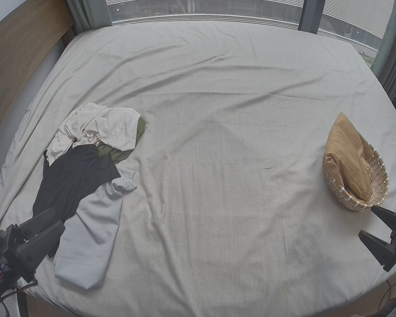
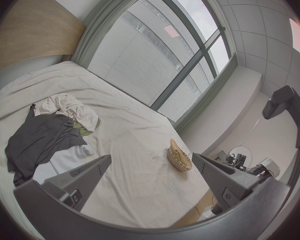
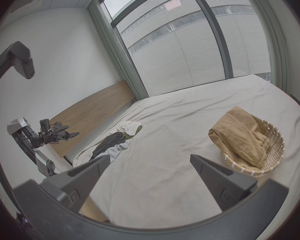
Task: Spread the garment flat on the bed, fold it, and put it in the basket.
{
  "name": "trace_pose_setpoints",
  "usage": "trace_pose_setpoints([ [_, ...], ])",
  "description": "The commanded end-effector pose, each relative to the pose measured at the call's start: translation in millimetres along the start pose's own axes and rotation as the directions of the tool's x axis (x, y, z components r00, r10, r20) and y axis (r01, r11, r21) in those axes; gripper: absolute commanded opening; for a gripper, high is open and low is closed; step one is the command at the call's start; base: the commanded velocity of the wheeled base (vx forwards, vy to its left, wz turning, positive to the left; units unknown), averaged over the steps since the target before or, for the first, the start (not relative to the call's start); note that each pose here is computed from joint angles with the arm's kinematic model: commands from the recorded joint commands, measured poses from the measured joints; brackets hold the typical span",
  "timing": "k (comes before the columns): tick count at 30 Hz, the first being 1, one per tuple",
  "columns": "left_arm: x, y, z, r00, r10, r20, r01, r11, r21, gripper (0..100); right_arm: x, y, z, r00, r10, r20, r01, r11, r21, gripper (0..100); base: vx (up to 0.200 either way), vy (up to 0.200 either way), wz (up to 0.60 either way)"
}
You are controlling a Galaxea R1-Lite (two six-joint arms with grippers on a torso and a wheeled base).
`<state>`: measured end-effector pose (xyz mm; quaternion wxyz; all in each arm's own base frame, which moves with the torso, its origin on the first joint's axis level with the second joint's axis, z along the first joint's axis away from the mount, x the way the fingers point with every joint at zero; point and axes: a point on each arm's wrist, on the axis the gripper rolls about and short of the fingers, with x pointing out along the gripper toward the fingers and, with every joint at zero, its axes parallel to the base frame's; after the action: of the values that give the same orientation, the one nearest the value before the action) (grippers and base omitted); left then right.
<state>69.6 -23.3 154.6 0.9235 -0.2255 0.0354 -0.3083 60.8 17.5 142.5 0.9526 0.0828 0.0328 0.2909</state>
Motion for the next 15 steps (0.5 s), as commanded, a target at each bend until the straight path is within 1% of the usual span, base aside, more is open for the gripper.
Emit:
trace_pose_setpoints([
  [1, -44, -15, -15, 0.997, -0.030, 0.070, 0.027, 0.999, 0.034, 100, -43, 20, -16, 0.993, 0.016, 0.113, -0.013, 0.999, -0.032, 100, 0.000, 0.000, 0.00],
  [2, -45, -15, -15, 0.997, -0.030, 0.070, 0.027, 0.999, 0.034, 100, -44, 20, -16, 0.993, 0.016, 0.113, -0.013, 0.999, -0.032, 100, 0.000, 0.000, 0.00],
  [4, -54, -17, -21, 0.997, -0.023, 0.070, 0.021, 0.999, 0.032, 100, -54, 24, -27, 0.993, 0.012, 0.114, -0.008, 0.999, -0.032, 100, 0.000, 0.000, 0.00],
  [5, -54, -17, -21, 0.997, -0.023, 0.070, 0.021, 0.999, 0.032, 100, -54, 24, -27, 0.993, 0.012, 0.114, -0.008, 0.999, -0.032, 100, 0.000, 0.000, 0.00],
  [6, -63, -18, -27, 0.996, -0.025, 0.080, 0.022, 0.999, 0.039, 100, -63, 26, -39, 0.994, 0.008, 0.113, -0.005, 1.000, -0.031, 100, 0.000, 0.000, 0.00],
  [8, -71, -19, -32, 0.995, -0.020, 0.101, 0.015, 0.999, 0.046, 100, -71, 28, -52, 0.994, -0.004, 0.106, 0.007, 1.000, -0.027, 100, 0.000, 0.000, 0.00],
  [9, -77, -20, -36, 0.993, -0.004, 0.119, -0.002, 0.999, 0.049, 100, -71, 26, -58, 0.995, -0.060, 0.075, 0.061, 0.998, -0.024, 100, 0.000, 0.000, 0.00],
  [10, -81, -21, -37, 0.992, 0.006, 0.127, -0.012, 0.999, 0.050, 100, -70, 25, -59, 0.992, -0.113, 0.064, 0.115, 0.993, -0.030, 100, 0.000, 0.000, 0.00],
  [11, -83, -21, -39, 0.991, 0.017, 0.129, -0.024, 0.998, 0.050, 100, -70, 22, -59, 0.977, -0.202, 0.066, 0.205, 0.978, -0.045, 100, 0.000, 0.000, 0.00],
  [12, -86, -20, -42, 0.990, 0.035, 0.134, -0.043, 0.997, 0.057, 100, -70, 21, -60, 0.960, -0.272, 0.069, 0.277, 0.959, -0.062, 100, 0.000, 0.000, 0.00],
  [13, -89, -19, -46, 0.988, 0.064, 0.139, -0.075, 0.994, 0.076, 100, -71, 19, -61, 0.936, -0.345, 0.066, 0.350, 0.934, -0.076, 100, 0.000, 0.000, 0.00],
  [14, -89, -17, -50, 0.985, 0.109, 0.137, -0.124, 0.987, 0.105, 100, -71, 17, -63, 0.913, -0.405, 0.055, 0.408, 0.909, -0.088, 100, 0.000, 0.000, 0.00],
  [15, -89, -15, -52, 0.979, 0.151, 0.136, -0.170, 0.976, 0.134, 100, -72, 16, -63, 0.897, -0.438, 0.056, 0.442, 0.891, -0.104, 100, 0.000, 0.000, 0.00],
])
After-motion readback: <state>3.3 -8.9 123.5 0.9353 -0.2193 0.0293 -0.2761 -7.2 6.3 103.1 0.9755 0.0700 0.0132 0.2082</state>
